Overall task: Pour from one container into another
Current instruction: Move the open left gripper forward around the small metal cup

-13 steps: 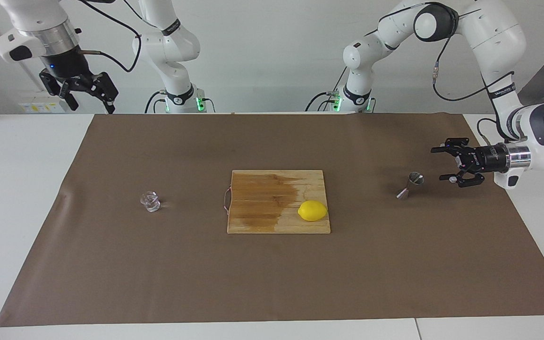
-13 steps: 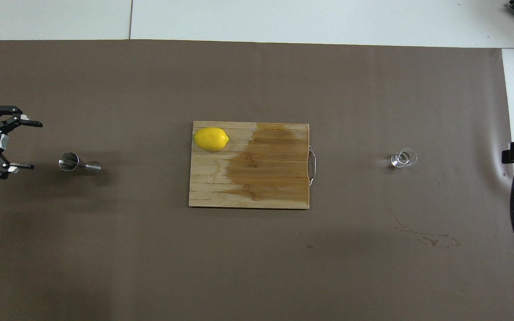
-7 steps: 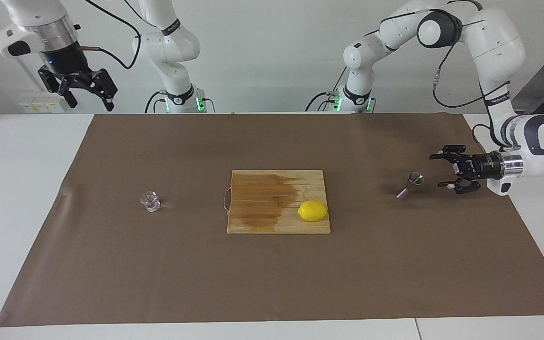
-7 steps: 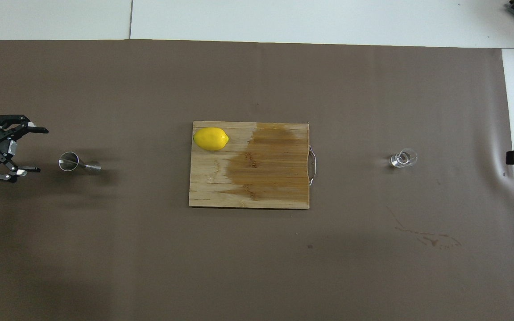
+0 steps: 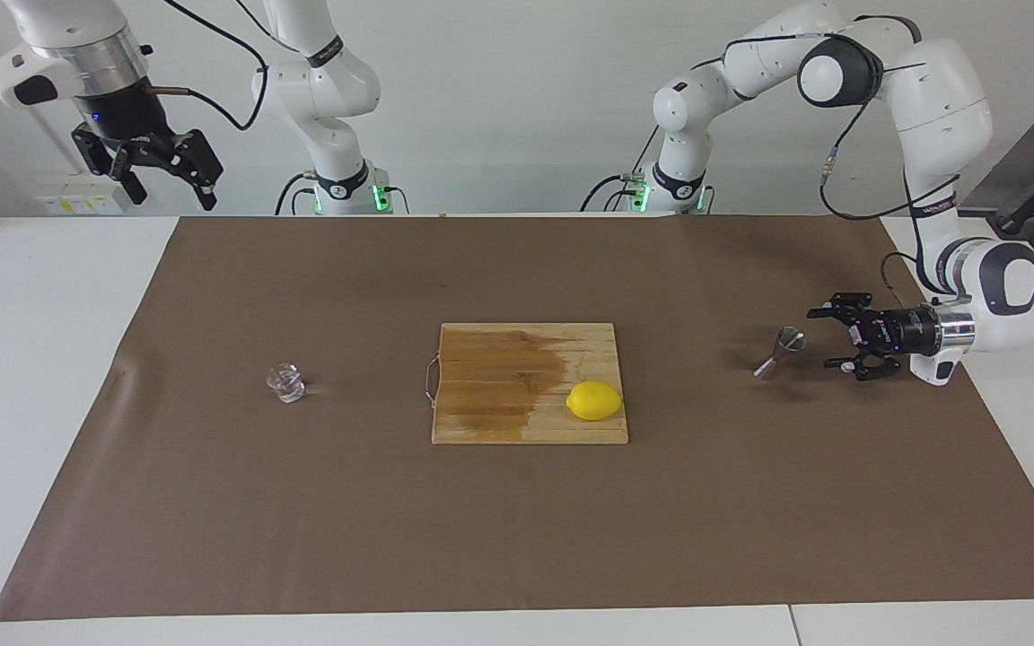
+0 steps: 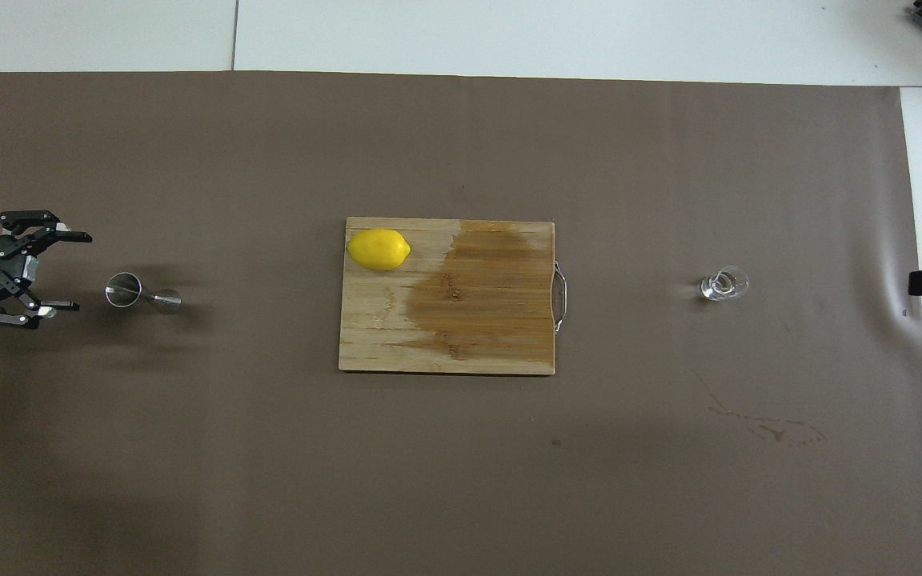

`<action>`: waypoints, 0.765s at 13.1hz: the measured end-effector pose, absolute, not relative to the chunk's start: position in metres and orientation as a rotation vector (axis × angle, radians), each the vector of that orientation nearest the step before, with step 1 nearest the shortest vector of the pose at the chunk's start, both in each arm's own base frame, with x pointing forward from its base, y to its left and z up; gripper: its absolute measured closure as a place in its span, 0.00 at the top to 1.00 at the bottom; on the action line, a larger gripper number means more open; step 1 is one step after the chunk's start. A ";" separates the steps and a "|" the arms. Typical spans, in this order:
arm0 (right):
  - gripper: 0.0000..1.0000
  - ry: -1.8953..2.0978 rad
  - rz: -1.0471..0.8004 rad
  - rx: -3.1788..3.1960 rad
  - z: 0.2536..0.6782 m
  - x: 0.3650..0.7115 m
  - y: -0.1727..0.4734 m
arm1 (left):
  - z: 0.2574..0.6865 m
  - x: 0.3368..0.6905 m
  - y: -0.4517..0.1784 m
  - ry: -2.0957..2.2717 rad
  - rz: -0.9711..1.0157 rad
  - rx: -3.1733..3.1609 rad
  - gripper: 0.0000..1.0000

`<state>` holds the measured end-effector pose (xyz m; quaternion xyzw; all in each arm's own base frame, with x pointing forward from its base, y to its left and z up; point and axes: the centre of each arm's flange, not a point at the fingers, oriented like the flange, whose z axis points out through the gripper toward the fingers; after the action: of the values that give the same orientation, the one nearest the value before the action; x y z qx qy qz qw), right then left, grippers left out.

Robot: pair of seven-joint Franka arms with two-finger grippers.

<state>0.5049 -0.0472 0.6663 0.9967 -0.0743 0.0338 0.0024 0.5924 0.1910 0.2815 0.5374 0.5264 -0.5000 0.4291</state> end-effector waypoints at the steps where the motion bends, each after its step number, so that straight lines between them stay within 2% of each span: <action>1: 1.00 -0.233 0.106 3.126 0.666 0.505 -0.047 | 0.277 0.591 0.190 1.304 -1.247 1.342 1.00; 10: 1.00 -0.233 0.106 3.126 0.666 0.505 -0.047 | 0.247 0.573 0.179 1.256 -1.273 1.320 1.00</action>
<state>0.5049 -0.0472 0.6663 0.9967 -0.0743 0.0338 0.0024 0.5731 0.1788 0.2472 0.5322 0.5067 -0.5133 0.4434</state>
